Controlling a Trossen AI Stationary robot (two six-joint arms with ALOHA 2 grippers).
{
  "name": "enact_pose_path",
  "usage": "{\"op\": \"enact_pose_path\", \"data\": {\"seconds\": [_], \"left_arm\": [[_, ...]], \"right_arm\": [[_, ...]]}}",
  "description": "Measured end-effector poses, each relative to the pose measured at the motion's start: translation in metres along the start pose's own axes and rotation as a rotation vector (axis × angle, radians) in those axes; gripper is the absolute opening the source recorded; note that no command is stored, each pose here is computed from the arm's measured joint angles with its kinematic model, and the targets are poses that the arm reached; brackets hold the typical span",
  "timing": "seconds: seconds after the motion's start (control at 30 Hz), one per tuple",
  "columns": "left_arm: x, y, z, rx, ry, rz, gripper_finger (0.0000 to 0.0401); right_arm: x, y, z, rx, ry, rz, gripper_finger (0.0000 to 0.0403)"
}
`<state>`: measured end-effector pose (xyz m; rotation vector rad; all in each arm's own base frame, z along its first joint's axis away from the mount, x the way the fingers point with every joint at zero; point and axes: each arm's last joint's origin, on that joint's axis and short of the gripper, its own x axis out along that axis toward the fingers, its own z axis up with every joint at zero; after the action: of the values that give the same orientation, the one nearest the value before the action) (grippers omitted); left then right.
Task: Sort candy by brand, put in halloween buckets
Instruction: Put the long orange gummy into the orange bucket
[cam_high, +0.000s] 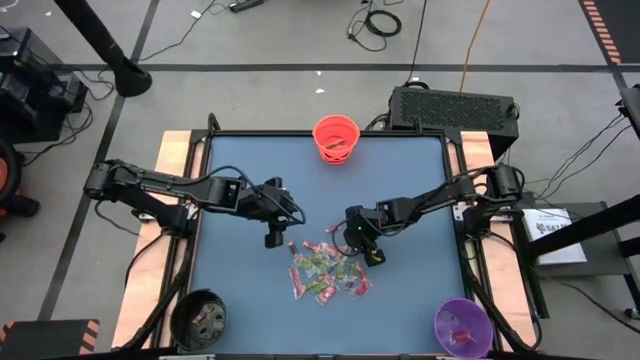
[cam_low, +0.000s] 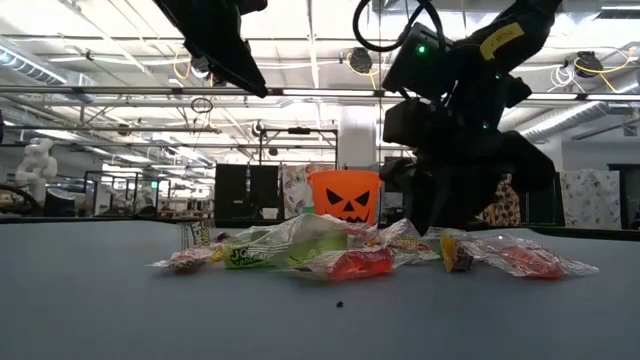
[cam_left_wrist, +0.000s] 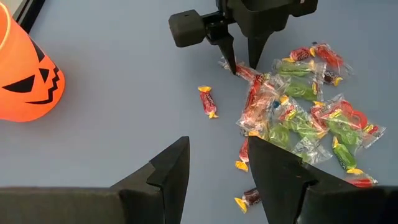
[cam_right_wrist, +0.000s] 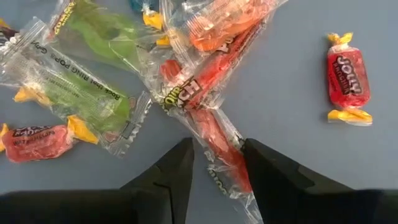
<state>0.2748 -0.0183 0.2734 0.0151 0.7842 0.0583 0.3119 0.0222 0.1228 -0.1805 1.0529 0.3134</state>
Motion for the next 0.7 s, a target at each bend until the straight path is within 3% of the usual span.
{"op": "enact_pose_path", "data": {"seconds": [0.43,0.7], "left_arm": [[0.0,0.0,0.0,-0.001,0.0,0.0,0.0168],[0.0,0.0,0.0,0.0,0.002,0.0,0.0168]], "right_arm": [[-0.001,0.0,0.0,0.073,0.008,-0.001,0.0031],[-0.029,0.002,0.012,0.126,0.125,0.009,0.0012]]}}
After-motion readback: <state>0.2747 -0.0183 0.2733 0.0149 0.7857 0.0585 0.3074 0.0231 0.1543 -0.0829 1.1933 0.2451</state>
